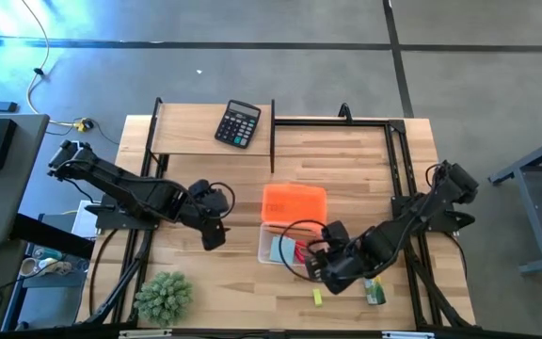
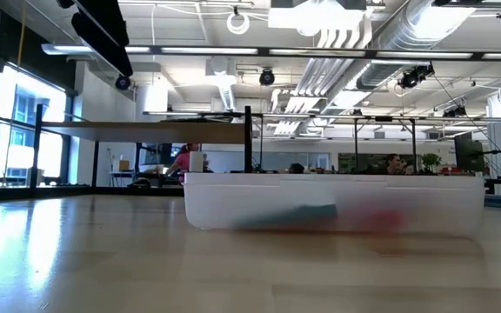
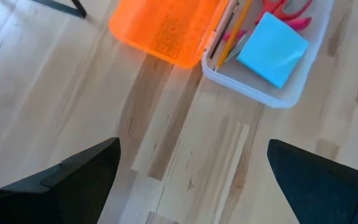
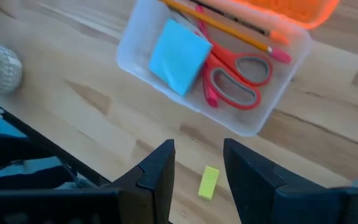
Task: Pack school essentials
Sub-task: Put the eraser into the supply box
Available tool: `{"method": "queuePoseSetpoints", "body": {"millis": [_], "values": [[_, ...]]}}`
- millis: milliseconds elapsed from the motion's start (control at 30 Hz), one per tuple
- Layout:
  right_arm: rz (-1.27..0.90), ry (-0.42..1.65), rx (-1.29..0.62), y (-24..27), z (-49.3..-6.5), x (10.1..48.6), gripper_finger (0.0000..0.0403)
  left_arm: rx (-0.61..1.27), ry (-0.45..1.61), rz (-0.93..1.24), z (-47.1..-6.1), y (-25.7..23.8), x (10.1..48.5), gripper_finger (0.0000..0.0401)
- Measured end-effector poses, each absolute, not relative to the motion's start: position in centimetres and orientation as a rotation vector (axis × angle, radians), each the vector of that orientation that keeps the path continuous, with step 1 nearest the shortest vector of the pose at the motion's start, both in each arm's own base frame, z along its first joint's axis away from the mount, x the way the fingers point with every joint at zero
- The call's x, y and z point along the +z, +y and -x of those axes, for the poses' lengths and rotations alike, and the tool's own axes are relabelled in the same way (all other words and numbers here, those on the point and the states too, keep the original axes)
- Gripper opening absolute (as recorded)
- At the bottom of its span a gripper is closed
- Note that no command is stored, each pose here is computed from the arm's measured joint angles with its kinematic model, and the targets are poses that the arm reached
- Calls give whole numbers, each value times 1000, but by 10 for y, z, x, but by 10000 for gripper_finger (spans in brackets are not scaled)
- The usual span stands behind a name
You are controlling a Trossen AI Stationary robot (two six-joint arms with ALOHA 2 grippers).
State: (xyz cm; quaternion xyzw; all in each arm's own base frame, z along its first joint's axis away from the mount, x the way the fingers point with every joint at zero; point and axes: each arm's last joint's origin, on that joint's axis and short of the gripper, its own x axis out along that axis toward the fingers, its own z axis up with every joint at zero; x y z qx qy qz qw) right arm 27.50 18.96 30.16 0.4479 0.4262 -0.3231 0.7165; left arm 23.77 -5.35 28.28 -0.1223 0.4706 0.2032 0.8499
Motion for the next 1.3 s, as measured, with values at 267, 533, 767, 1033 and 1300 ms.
{"method": "queuePoseSetpoints", "body": {"millis": [267,533,767,1033,1300], "values": [[-1007,955,-771,206,-271,288,129,488,985,330,-235,-55,281,397],[-1016,955,-788,217,-277,273,129,520,1003,389,-223,-78,263,397],[-1070,929,-728,230,-293,258,129,520,993,434,-213,-98,259,397],[-1142,1020,-695,247,-306,234,129,516,963,433,-204,-113,259,397],[-1168,1086,-728,262,-301,217,129,501,958,434,-200,-120,259,397]]}}
